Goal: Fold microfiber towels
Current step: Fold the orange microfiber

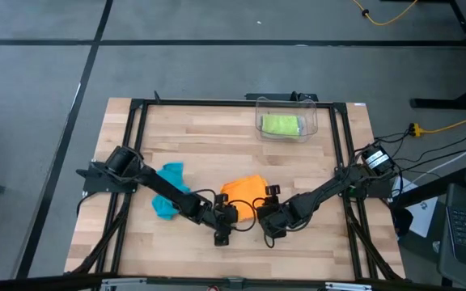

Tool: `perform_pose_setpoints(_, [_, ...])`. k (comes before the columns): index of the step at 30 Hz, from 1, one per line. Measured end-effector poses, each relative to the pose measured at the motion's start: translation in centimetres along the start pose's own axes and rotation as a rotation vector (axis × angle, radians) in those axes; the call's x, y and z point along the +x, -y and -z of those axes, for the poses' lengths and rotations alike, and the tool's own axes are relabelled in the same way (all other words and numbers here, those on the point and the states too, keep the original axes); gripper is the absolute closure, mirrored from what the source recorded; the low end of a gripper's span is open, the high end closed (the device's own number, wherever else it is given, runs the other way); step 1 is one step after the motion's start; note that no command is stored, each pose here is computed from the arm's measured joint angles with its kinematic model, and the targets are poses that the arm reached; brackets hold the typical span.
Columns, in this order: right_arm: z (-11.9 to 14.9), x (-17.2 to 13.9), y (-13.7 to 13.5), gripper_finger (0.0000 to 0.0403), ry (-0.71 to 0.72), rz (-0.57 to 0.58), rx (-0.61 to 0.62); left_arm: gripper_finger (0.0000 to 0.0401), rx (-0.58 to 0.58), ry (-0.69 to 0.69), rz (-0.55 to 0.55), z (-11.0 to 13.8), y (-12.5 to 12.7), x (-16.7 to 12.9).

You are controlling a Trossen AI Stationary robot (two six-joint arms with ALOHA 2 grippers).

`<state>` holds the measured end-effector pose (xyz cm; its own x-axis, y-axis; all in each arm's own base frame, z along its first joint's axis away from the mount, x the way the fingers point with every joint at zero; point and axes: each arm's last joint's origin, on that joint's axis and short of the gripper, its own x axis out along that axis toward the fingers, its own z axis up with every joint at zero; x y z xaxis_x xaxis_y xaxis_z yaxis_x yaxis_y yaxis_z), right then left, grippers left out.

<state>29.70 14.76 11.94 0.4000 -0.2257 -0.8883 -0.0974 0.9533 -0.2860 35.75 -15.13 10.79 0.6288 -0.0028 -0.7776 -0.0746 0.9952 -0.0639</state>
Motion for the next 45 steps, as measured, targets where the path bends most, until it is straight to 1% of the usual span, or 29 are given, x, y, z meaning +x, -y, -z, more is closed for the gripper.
perform_pose_setpoints(3, [0.0, 0.0, 0.0, 0.0254, -0.002, -0.001, 0.028, 0.0203, -0.015, -0.002, -0.01, 0.1, -0.2, 0.4])
perform_pose_setpoints(6, [0.1, 0.1, 0.0, 0.0254, -0.005, -0.001, 0.027, 0.0202, -0.053, -0.003, 0.002, 0.1, -0.1, 0.3])
perform_pose_setpoints(8, [0.1, 0.1, 0.0, 0.0254, -0.011, -0.002, 0.034, 0.0204, -0.05, 0.003, 0.012, 0.1, 0.2, -0.1])
perform_pose_setpoints(12, [0.3, 0.0, -0.2, 0.0254, -0.019, -0.003, 0.099, 0.0205, -0.033, 0.0, 0.03, 0.3, 1.1, -1.0])
perform_pose_setpoints(16, [0.4, -0.1, -0.6, 0.0254, -0.033, -0.036, 0.161, 0.0206, -0.018, -0.011, 0.042, 0.6, 1.8, -1.5])
perform_pose_setpoints(21, [0.4, -0.3, -1.1, 0.0254, -0.015, -0.049, 0.16, 0.0206, 0.002, -0.003, 0.02, 0.9, 2.2, -1.7])
perform_pose_setpoints(23, [0.3, -0.3, -1.3, 0.0254, 0.0, -0.078, 0.189, 0.0206, 0.004, -0.009, 0.02, 1.0, 2.2, -1.7])
perform_pose_setpoints(28, [0.0, -0.5, -1.9, 0.0253, 0.006, -0.151, 0.329, 0.0206, -0.001, -0.028, 0.027, 0.9, 2.1, -2.3])
perform_pose_setpoints(31, [0.1, -0.7, -2.4, 0.0253, -0.002, -0.179, 0.372, 0.0206, -0.014, -0.05, 0.015, 0.5, 1.8, -3.8])
perform_pose_setpoints(35, [0.2, -1.0, -3.2, 0.0253, 0.017, -0.204, 0.376, 0.0206, -0.004, -0.089, -0.023, 0.1, 1.2, -6.4])
perform_pose_setpoints(36, [0.1, -1.1, -3.5, 0.0253, 0.028, -0.214, 0.397, 0.0206, -0.013, -0.098, -0.033, 0.1, 1.1, -6.9])
perform_pose_setpoints(38, [-0.4, -1.3, -4.0, 0.0253, 0.071, -0.271, 0.475, 0.0206, -0.041, -0.114, -0.055, 0.1, 0.9, -7.5])
perform_pose_setpoints(41, [-1.1, -1.5, -4.6, 0.0253, 0.129, -0.35, 0.587, 0.0206, -0.111, -0.081, -0.036, -0.2, 1.2, -7.9])
perform_pose_setpoints(43, [-1.6, -1.6, -4.8, 0.0253, 0.17, -0.386, 0.622, 0.0206, -0.124, -0.059, -0.017, -0.3, 1.5, -8.0])
perform_pose_setpoints(45, [-2.1, -1.9, -4.9, 0.0253, 0.21, -0.404, 0.629, 0.0206, -0.132, -0.018, 0.015, -0.6, 2.0, -8.1])
